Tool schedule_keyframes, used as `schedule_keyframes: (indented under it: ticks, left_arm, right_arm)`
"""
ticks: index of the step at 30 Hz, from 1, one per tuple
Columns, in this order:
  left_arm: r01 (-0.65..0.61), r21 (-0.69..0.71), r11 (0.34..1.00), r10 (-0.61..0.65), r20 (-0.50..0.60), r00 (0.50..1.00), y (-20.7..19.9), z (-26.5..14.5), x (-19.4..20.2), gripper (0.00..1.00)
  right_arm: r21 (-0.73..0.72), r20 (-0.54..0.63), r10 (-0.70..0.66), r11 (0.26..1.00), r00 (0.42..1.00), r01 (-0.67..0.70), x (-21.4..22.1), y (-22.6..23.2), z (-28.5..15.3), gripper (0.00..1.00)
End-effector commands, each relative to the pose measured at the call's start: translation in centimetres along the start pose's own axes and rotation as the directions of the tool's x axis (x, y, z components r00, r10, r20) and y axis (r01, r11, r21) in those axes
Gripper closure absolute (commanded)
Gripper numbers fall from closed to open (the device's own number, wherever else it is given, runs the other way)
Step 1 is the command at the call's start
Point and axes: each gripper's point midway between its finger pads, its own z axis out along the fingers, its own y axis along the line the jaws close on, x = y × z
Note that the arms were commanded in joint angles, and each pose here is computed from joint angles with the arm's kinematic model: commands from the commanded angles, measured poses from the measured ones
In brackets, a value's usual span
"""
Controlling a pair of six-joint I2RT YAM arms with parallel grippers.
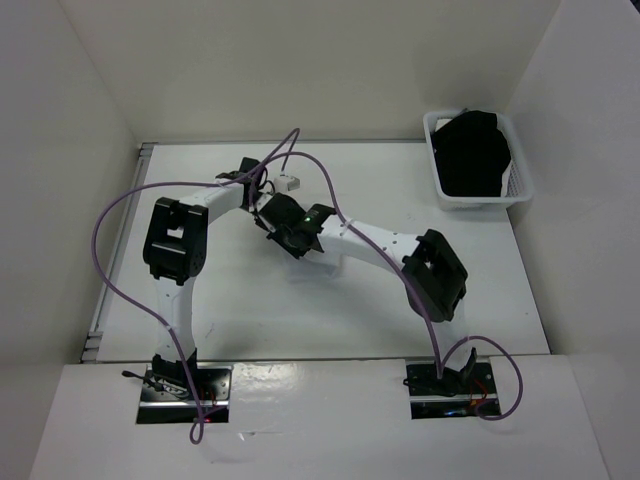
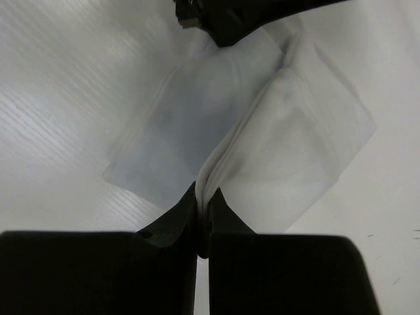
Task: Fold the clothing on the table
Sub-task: Fold the skirt
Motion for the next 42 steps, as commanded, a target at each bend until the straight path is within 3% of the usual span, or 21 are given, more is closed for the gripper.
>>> schedule_keyframes:
  ticks: [1,11,17,18,20,21,24,25,26,33,37,42]
  left_arm:
    - [0.032,0.017,0.999,-0.031,-0.064,0.997,-0.3,1.5,1.7,0.78]
    - [0.032,0.017,0.999,-0.031,-0.064,0.997,-0.3,1.5,1.7,0.77]
    - [0.032,0.017,0.999,-0.031,-0.064,0.997,-0.3,1.5,1.7,0.77]
    - [0.041,0.016,0.999,-0.040,-0.064,0.997,-0.3,1.5,1.7,0.77]
    - [0.042,0.025,0.999,-0.040,-0.062,0.997,-0.5,1.5,1.6,0.77]
    - [0.042,0.025,0.999,-0.040,-0.062,0.997,-0.5,1.5,1.6,0.77]
    - [0.042,0.025,0.999,-0.040,-0.062,0.997,-0.5,1.5,1.6,0.77]
    - [0.042,0.025,0.999,-0.040,-0.062,0.997,-0.5,1.5,1.6,0.75]
    - [0.042,0.025,0.999,-0.040,-0.062,0.997,-0.5,1.5,1.6,0.74]
    - [0.046,0.013,0.999,-0.046,-0.041,0.998,-0.4,0.0,1.0,0.67]
    - [0.035,-0.054,0.998,-0.034,0.020,0.999,0.5,-3.7,-0.2,0.54]
    - [0.043,-0.120,0.992,-0.027,0.136,0.990,0.8,-9.7,-2.1,0.29]
  right_arm:
    - [0.035,0.248,0.082,0.995,0.965,-0.094,-7.3,-2.0,-4.9,1.00]
    - [-0.074,0.163,0.008,0.997,0.987,0.004,-5.4,3.1,-2.2,1.00]
    - [-0.171,0.050,-0.087,0.981,0.995,0.094,-1.7,7.6,0.8,0.97]
    - [-0.180,0.033,-0.108,0.977,0.994,0.112,-1.0,8.5,0.9,0.83]
    - [-0.188,-0.012,-0.142,0.972,0.990,0.137,0.7,9.3,2.2,0.70]
    - [-0.205,-0.016,-0.155,0.967,0.988,0.148,0.9,10.0,2.0,0.52]
    - [-0.221,-0.020,-0.165,0.963,0.986,0.157,1.2,10.8,2.1,0.27]
    - [-0.219,-0.005,-0.159,0.963,0.987,0.155,0.7,10.6,1.5,0.25]
    - [-0.207,0.022,-0.159,0.965,0.987,0.160,-0.1,10.1,0.6,0.19]
    - [-0.096,0.218,-0.126,0.984,0.968,0.150,-4.5,5.6,-7.3,0.05]
    - [-0.019,0.315,-0.076,0.996,0.946,0.087,-4.8,0.1,-11.5,0.00]
    - [0.093,0.377,0.053,0.991,0.925,-0.094,-1.9,-9.5,-14.1,0.00]
